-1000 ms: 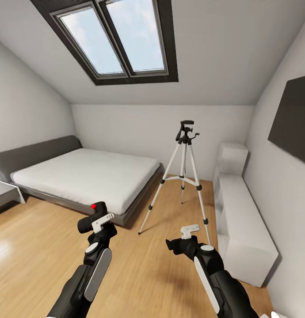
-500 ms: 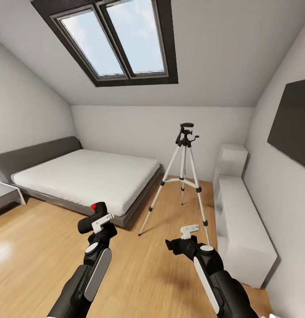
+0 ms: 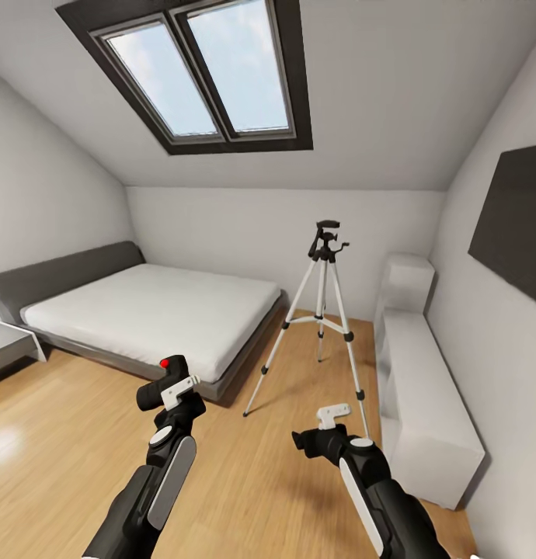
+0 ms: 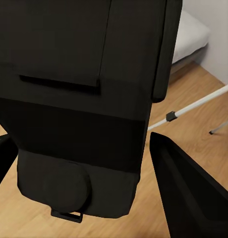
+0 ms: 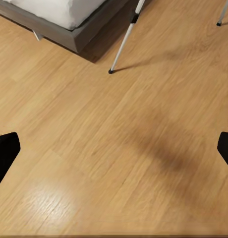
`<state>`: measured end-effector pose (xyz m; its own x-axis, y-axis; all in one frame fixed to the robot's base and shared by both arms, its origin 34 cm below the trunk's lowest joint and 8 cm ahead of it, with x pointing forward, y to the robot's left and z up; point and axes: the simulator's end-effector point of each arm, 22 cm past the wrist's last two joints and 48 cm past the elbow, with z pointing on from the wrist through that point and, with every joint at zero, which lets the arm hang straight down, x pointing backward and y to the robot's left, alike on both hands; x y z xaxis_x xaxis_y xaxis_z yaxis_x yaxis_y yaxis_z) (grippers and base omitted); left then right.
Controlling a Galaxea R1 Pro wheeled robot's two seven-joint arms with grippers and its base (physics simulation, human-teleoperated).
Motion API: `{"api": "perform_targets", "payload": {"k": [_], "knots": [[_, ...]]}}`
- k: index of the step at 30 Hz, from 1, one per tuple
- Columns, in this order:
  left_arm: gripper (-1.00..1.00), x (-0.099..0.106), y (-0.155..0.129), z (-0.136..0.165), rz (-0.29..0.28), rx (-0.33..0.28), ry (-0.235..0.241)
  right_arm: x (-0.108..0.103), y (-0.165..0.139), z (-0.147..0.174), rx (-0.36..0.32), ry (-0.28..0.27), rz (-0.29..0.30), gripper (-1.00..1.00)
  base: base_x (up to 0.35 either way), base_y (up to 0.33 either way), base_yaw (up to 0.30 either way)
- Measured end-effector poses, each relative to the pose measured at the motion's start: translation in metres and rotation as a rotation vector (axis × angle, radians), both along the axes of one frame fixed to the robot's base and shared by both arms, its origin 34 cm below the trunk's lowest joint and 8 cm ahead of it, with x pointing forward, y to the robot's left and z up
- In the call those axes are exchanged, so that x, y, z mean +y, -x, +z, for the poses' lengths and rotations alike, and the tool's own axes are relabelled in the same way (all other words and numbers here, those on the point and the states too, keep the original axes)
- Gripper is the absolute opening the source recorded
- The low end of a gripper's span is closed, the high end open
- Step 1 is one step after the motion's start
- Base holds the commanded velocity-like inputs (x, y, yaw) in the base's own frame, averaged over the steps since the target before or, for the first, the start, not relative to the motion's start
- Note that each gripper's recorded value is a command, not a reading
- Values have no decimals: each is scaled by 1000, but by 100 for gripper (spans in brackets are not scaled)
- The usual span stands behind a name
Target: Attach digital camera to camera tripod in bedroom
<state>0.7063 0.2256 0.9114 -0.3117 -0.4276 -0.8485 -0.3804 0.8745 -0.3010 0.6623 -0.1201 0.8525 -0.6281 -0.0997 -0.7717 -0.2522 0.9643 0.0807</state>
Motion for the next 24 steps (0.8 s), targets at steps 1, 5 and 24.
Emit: {"api": "perform_targets", "payload": {"k": [1, 5, 24], "knots": [[-100, 0, 0, 1, 0, 0, 0, 0, 0, 0, 2, 0, -1, 100, 0, 0, 0], [-100, -1, 1, 4, -1, 7, 4, -1, 2, -5, 11, 1, -4, 100, 0, 0, 0], [-100, 32, 53, -102, 17, 308, -58, -51, 185, -220, 567, 134, -3, 100, 0, 0, 0]]}}
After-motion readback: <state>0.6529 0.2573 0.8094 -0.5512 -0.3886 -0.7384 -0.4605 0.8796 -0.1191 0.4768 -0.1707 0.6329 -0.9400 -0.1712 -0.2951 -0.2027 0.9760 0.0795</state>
